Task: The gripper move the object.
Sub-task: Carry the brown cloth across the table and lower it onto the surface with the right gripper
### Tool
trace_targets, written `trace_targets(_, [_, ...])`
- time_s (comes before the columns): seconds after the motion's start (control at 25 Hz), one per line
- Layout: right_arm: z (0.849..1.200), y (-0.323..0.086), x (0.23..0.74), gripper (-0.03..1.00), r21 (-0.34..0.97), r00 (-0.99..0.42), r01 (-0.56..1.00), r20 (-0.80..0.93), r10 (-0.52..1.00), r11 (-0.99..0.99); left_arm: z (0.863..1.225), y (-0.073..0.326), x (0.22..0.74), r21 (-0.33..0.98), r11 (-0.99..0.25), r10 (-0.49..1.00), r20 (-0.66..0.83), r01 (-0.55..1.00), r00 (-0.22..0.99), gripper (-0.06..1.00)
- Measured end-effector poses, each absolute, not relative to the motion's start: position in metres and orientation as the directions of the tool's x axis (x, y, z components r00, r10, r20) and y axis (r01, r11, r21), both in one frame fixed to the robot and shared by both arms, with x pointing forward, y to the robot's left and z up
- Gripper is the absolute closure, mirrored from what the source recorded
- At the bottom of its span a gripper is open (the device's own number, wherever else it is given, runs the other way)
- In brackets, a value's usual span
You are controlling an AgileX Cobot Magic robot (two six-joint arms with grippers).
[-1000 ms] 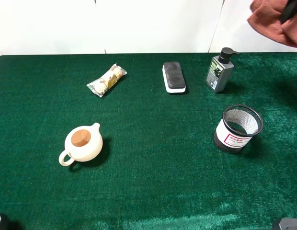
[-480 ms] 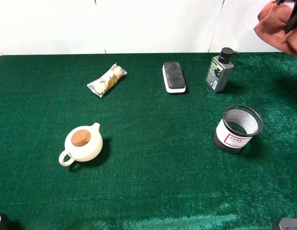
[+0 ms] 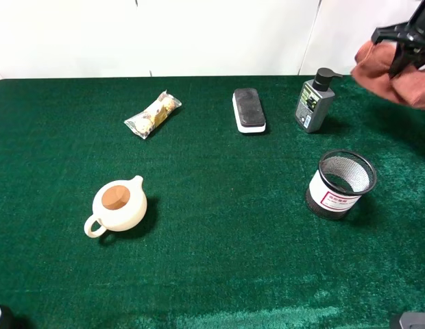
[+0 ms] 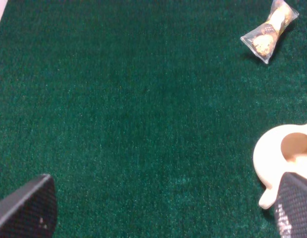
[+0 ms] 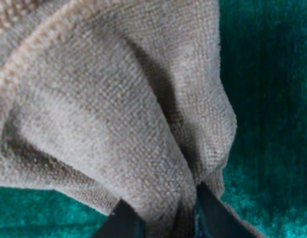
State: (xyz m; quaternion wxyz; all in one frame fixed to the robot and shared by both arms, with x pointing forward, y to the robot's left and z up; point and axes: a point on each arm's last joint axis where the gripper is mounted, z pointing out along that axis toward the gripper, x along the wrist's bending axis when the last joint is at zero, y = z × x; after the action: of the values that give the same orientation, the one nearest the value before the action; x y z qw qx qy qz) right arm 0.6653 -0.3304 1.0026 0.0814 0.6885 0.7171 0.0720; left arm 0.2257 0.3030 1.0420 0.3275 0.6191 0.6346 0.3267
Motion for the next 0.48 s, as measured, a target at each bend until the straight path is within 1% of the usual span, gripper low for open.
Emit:
trace_targets(0.32, [0.962, -0.342, 0.675, 0.87, 0.149, 0.006, 0.989, -0.014, 1.0, -0.004, 1.042, 0.303, 0.226, 0.82, 0.02, 1.0, -0.011, 0.572, -0.019, 0.06])
trace_targets(0.48, [0.951, -0.35, 0.678, 0.87, 0.146, 0.027, 0.989, -0.013, 1.0, -0.025, 1.042, 0.303, 0.226, 0.82, 0.02, 1.0, -0.011, 0.572, -0.019, 0.06])
